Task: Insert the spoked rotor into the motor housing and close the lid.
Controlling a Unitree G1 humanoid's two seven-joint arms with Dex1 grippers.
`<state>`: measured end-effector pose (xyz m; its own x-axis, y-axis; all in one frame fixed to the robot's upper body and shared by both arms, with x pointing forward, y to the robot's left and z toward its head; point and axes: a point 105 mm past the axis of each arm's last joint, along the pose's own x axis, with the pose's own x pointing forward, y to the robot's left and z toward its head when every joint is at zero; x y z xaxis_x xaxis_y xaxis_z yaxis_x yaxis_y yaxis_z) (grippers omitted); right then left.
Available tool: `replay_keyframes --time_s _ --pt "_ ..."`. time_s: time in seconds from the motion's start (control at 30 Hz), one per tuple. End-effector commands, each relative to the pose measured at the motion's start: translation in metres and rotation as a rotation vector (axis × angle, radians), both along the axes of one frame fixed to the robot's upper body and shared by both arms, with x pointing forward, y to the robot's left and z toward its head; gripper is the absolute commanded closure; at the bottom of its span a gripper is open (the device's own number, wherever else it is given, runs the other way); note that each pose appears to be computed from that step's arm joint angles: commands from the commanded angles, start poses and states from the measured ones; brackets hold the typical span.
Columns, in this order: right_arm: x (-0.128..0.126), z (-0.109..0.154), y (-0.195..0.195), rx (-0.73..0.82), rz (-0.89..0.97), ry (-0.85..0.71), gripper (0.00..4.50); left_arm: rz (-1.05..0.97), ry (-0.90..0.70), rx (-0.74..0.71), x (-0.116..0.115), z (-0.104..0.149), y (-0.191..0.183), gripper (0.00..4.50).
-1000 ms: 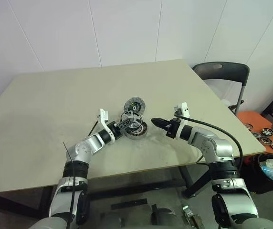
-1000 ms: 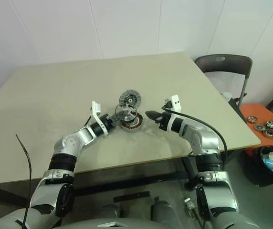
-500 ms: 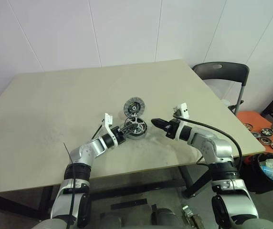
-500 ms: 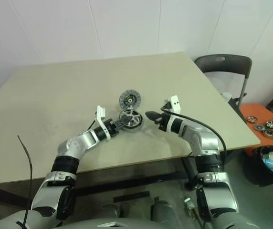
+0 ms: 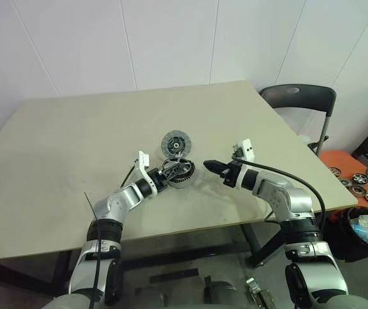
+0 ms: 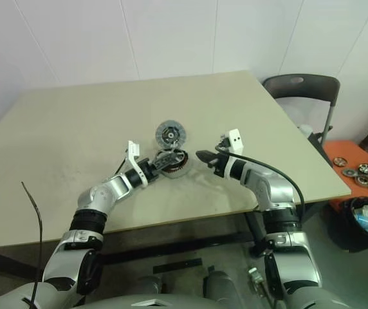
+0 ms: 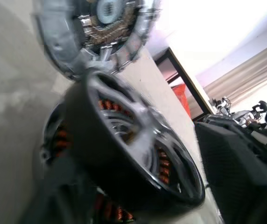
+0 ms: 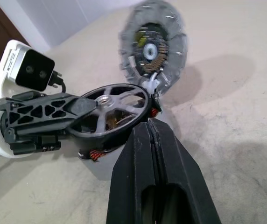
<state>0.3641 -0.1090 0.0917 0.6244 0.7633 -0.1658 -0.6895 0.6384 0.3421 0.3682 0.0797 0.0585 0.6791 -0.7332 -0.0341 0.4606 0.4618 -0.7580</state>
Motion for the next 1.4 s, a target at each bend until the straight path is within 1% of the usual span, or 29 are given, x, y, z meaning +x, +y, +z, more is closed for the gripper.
replay_keyframes --time_s 0.03,0.13,0.23,0.53,0.67,0.77,0.97,1.1,1.4 --pt "0.004 0.015 0.004 0.009 0.006 -0.059 4.50 -0.022 0.018 0.002 -0.006 -0.003 -0.001 1.33" --pt "0.004 0.014 0.004 0.009 0.001 -0.056 4.50 -0.030 0.009 -0.007 -0.009 0.001 0.000 1.33" --pt "0.004 0.012 0.005 0.010 -0.004 -0.053 4.50 -0.029 0.012 -0.002 -0.014 -0.001 0.004 1.33" --pt "0.006 0.007 0.005 0.013 -0.026 -0.043 4.50 -0.076 0.018 0.044 -0.046 -0.006 0.016 1.33" --pt "0.004 0.003 0.007 0.017 -0.027 -0.037 4.50 -0.054 0.044 0.064 -0.054 -0.013 0.028 1.33" --pt "0.004 0.002 0.008 0.019 -0.027 -0.035 4.50 -0.035 0.053 0.076 -0.055 -0.016 0.033 1.33" --pt "0.005 0.002 0.010 0.017 -0.023 -0.037 4.50 -0.018 0.037 0.066 -0.050 -0.011 0.031 1.33" --pt "0.006 0.003 0.010 0.016 -0.023 -0.040 4.50 -0.010 0.039 0.072 -0.048 -0.012 0.031 1.33" --pt "0.005 0.001 0.010 -0.002 -0.018 -0.040 4.50 0.074 0.053 0.134 -0.037 -0.025 0.035 1.33"
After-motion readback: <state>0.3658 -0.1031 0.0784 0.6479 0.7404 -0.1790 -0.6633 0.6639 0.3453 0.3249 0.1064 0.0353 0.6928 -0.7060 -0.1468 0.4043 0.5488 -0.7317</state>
